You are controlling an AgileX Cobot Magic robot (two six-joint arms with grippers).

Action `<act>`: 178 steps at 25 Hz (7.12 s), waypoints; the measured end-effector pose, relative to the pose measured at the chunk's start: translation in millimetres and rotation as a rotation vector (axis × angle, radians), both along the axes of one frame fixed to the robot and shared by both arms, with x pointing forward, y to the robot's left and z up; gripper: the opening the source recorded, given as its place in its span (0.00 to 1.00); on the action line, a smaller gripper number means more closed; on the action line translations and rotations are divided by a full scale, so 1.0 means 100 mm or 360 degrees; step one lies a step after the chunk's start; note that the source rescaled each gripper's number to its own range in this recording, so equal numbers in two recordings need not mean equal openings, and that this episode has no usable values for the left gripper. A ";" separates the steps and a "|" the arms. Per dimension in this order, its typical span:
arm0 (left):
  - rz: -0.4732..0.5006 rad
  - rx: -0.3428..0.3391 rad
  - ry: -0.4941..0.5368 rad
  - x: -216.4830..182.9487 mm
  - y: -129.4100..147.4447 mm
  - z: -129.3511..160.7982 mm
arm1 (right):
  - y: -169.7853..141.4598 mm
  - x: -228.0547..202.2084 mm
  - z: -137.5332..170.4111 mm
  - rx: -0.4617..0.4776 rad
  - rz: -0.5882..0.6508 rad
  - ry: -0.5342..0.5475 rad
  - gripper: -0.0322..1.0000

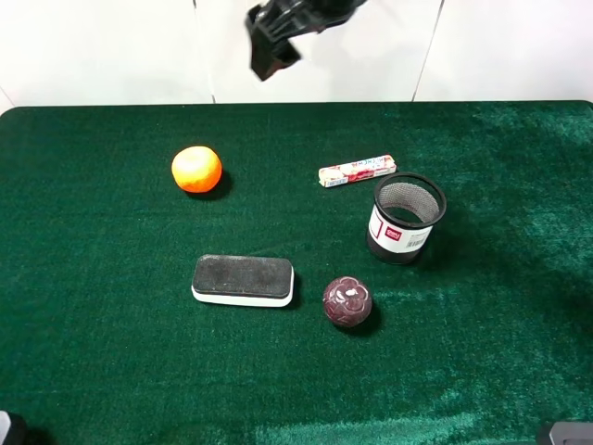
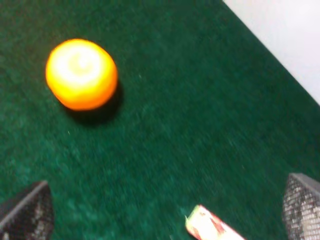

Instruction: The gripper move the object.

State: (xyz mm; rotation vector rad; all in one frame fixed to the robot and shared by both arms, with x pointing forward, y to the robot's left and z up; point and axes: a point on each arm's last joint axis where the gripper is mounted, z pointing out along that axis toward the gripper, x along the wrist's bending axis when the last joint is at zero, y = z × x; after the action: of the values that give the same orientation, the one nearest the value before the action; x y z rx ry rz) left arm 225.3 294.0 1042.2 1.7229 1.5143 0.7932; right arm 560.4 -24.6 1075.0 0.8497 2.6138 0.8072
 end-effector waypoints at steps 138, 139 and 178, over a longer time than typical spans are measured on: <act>0.0002 0.0002 0.0000 0.00 0.00 0.00 | 1.13 -1.37 -1.04 -0.0360 0.0823 0.0028 0.03; 0.0002 0.0002 0.0000 0.00 0.00 0.00 | 1.17 -1.45 -1.04 -0.0359 0.0856 0.0023 0.03; 0.0002 0.0002 0.0000 0.00 0.00 0.00 | 1.67 -2.22 -2.09 -0.0378 0.1118 0.0101 0.03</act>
State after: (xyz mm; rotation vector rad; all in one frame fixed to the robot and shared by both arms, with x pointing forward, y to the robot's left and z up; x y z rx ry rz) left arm 225.3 294.2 1042.2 1.7233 1.5151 0.7951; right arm 338.1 141.9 866.1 -0.1347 3.0030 0.5927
